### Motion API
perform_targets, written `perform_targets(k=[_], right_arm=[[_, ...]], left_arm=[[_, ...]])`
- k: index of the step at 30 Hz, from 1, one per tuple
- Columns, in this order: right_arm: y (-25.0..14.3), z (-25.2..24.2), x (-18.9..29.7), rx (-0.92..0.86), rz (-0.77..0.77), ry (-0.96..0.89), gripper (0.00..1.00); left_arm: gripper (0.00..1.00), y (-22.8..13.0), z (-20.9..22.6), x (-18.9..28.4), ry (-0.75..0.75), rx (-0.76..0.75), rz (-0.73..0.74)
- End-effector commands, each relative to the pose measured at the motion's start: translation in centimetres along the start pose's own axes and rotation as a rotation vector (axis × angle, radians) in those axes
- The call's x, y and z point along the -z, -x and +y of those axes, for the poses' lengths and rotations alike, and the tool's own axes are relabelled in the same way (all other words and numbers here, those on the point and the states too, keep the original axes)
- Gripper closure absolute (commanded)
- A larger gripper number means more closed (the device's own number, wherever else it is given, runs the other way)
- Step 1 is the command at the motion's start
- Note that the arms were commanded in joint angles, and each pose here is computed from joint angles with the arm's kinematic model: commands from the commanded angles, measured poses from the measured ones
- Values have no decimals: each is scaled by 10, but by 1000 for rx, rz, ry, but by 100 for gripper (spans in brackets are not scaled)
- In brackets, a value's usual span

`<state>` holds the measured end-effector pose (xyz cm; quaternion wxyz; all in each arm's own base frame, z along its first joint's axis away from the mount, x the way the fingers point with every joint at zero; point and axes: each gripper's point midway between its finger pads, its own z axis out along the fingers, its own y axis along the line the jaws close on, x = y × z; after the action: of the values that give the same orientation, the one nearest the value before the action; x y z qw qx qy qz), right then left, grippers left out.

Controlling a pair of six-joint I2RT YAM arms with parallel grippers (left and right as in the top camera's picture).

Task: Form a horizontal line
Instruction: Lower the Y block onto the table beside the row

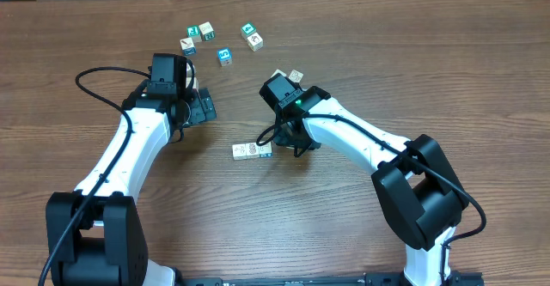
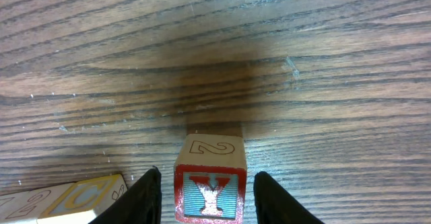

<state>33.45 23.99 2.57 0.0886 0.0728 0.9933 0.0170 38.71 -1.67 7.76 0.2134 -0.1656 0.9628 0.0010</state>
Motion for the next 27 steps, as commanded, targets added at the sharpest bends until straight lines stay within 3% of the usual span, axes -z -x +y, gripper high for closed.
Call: perform_targets(k=[1, 7, 19, 23, 27], right_arm=[[3, -6, -1, -11, -11, -16, 56], [3, -6, -1, -11, -10, -17, 49], [3, -5, -1, -11, -13, -13, 49], [4, -5, -1, -11, -13, -13, 63], [4, -5, -1, -11, -15, -12, 71]], left_arm=[[0, 8, 0, 8, 0, -6, -31], [0, 8, 0, 8, 0, -6, -31], [0, 8, 0, 8, 0, -6, -31], [0, 8, 0, 8, 0, -6, -31], [0, 8, 0, 8, 0, -6, -31]])
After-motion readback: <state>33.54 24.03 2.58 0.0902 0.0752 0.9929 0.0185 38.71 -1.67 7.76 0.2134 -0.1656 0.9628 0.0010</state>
